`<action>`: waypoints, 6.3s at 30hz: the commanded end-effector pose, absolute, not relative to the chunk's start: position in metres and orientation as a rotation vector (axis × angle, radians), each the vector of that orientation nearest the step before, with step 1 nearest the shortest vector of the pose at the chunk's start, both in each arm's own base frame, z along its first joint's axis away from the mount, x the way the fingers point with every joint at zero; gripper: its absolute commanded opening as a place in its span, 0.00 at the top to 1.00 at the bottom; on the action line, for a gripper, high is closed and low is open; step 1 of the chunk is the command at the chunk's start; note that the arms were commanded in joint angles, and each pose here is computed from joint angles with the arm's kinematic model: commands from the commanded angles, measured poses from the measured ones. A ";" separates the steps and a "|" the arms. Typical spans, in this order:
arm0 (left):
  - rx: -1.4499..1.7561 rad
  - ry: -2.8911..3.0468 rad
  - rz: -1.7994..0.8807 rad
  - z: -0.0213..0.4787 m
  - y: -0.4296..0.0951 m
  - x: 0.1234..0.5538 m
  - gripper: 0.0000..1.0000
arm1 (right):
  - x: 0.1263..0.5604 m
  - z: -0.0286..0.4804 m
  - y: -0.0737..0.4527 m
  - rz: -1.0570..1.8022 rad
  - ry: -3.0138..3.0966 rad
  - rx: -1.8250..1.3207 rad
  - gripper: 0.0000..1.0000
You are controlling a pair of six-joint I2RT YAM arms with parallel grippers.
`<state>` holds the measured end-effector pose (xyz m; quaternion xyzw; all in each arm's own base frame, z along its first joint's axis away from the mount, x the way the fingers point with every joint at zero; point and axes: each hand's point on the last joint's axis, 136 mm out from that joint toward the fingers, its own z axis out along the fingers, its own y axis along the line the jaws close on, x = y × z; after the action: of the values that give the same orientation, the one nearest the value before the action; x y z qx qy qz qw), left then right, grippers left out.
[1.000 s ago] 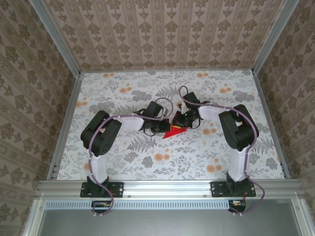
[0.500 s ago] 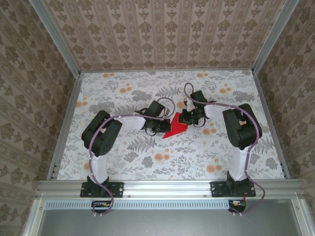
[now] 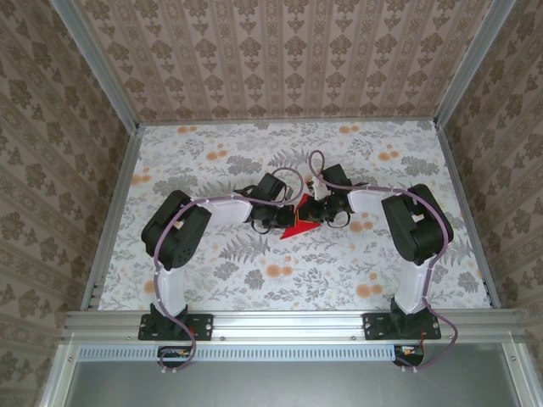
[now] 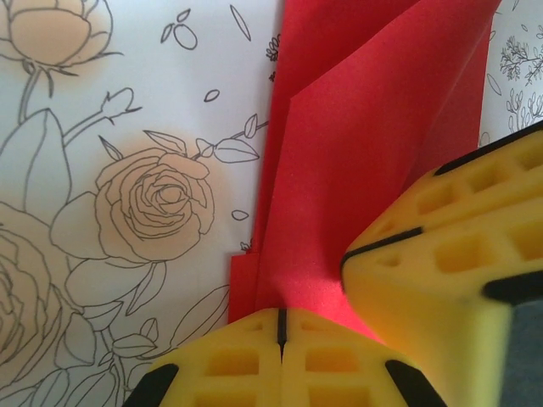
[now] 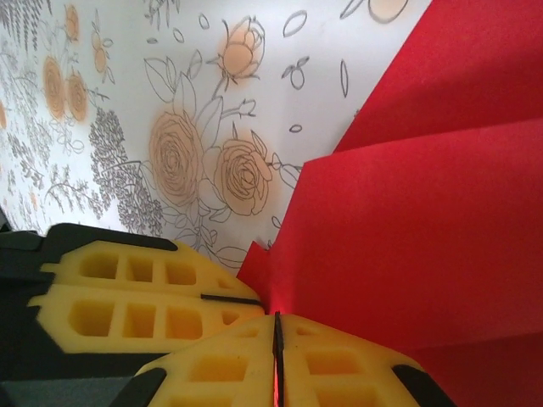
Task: Fold a paper plane with a square sheet of paper (pick it up from the middle)
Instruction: Fourth fold the wing at the center of the table.
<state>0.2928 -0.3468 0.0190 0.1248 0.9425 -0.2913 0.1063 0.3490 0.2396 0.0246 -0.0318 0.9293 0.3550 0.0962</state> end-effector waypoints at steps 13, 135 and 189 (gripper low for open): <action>0.390 3.078 -0.390 -0.052 -0.273 0.248 1.00 | 0.398 0.003 0.168 0.758 2.771 0.182 0.90; -0.333 2.654 -0.861 0.001 -0.270 0.271 0.95 | 0.318 -0.053 0.188 0.727 2.965 0.583 0.89; -0.483 2.522 -0.989 0.027 -0.283 0.287 1.00 | 0.308 -0.065 0.174 0.648 3.004 0.637 0.90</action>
<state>0.2783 -0.2917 0.0299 -0.1551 0.8996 -0.3673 0.1781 0.3556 0.2268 0.0087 0.1419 0.9233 0.3488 0.0753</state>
